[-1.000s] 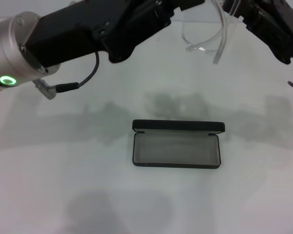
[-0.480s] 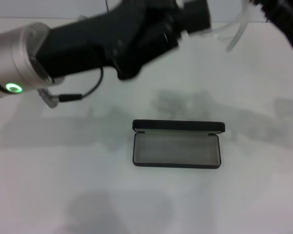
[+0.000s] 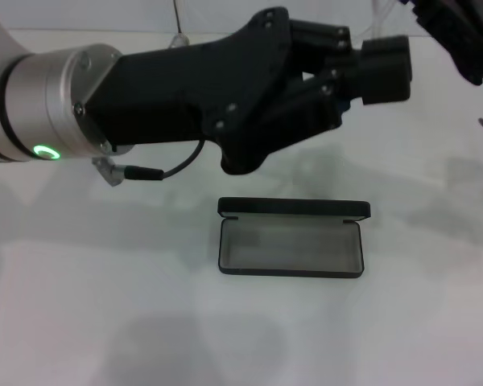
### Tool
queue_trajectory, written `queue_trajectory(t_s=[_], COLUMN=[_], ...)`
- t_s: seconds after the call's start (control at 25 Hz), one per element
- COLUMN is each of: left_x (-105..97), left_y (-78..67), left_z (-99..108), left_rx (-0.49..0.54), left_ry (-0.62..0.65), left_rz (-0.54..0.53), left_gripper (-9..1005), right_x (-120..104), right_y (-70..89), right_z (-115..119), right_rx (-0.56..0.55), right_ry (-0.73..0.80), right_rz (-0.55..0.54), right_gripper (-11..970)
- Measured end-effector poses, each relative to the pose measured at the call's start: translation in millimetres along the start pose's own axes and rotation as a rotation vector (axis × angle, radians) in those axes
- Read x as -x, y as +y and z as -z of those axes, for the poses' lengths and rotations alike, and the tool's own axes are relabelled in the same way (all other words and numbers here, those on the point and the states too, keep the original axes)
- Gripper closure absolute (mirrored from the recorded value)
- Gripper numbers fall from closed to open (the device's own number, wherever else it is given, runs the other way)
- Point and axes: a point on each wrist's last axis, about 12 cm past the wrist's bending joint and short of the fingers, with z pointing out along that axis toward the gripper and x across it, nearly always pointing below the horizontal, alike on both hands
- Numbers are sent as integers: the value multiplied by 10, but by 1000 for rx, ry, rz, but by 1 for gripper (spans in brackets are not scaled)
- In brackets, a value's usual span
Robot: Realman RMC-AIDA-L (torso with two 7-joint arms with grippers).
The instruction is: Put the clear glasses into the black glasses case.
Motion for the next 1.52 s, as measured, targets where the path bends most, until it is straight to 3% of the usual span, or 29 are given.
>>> queue_trajectory(t_s=[0.44,0.92,1.24,1.52], left_x=[41,51,60,58], left_y=[127,204,209,152], left_z=[85,134,153,211], left_rx=[146,229,239,229], left_ry=[-34,-37,-38,-32], left_rz=[-46,-51,-54,-55], left_gripper=[907,906,906,906], right_x=[-71,-109,-103,1], right_y=[2,-13,-21,-71], right_z=[-107,-221,-223,-64], right_rx=[47,89,88,1], right_ry=[59,107,110,53], right_rz=[-4,-2,21,61], right_gripper=[899,899,899,901])
